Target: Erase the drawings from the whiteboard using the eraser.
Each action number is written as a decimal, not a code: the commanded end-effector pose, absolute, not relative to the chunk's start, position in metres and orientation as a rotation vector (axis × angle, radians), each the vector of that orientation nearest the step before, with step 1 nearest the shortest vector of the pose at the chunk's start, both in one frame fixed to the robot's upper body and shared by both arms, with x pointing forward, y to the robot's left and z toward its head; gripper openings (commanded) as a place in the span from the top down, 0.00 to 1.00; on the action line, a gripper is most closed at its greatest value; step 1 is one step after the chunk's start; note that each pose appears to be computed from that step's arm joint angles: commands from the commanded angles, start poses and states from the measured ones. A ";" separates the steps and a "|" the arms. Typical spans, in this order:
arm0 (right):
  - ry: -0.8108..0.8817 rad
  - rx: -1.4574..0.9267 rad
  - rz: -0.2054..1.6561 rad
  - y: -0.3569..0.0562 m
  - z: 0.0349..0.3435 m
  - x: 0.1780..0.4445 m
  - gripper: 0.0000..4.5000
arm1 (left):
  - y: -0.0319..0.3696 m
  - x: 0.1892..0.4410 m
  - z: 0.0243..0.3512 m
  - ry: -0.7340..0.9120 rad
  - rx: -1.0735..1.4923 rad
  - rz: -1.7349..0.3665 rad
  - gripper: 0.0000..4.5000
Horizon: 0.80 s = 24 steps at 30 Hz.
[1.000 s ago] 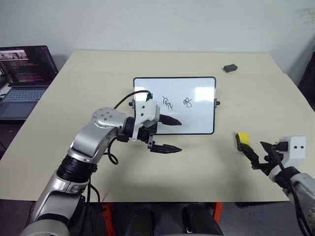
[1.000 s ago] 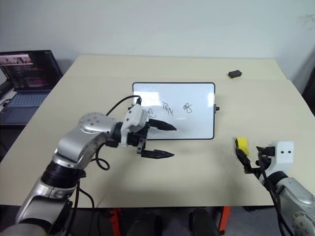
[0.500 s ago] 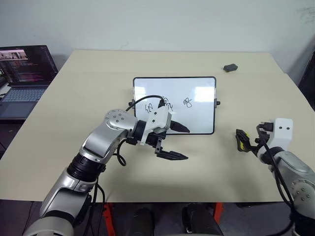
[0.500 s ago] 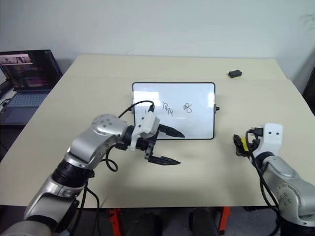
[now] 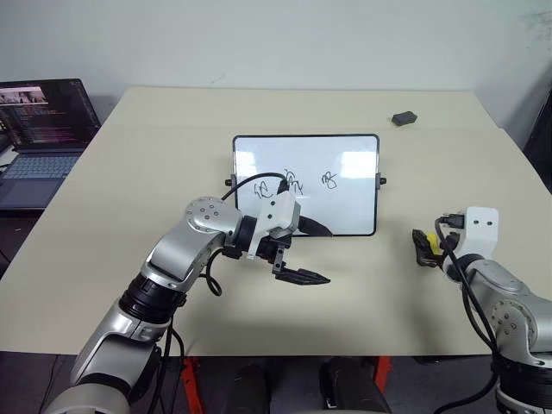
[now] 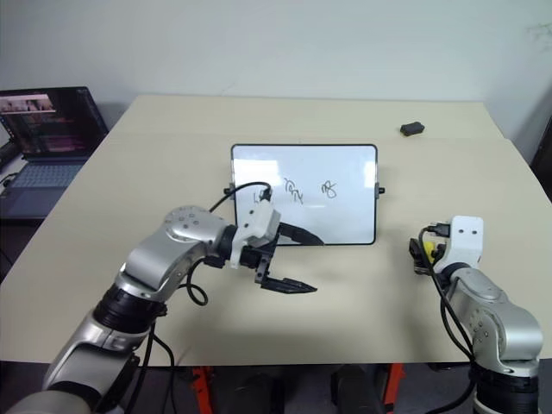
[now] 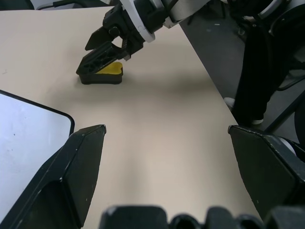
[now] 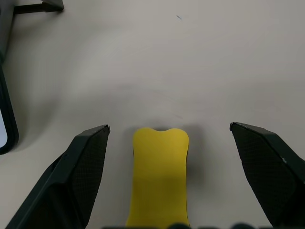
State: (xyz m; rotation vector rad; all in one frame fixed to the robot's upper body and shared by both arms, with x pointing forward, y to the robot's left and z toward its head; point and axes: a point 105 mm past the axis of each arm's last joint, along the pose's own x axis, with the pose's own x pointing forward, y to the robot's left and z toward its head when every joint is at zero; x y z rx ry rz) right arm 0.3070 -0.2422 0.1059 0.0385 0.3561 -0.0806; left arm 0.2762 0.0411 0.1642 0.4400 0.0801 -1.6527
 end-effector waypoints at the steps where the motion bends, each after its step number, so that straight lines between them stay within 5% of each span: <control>1: 0.329 0.028 -0.076 -0.242 0.111 0.311 0.02 | 0.041 0.274 0.175 0.028 0.466 -1.646 0.00; 12: 0.345 0.032 -0.053 -0.241 0.107 0.315 0.02 | 0.041 0.273 0.175 0.030 0.461 -1.639 0.00; 15: 0.353 0.029 -0.047 -0.241 0.105 0.316 0.14 | 0.040 0.273 0.175 0.030 0.462 -1.638 0.00; 22: 0.390 0.026 -0.023 -0.236 0.097 0.315 0.70 | 0.041 0.272 0.176 0.034 0.462 -1.630 0.00; 24: 0.382 0.024 -0.021 -0.236 0.099 0.315 0.70 | 0.042 0.273 0.176 0.035 0.461 -1.627 0.00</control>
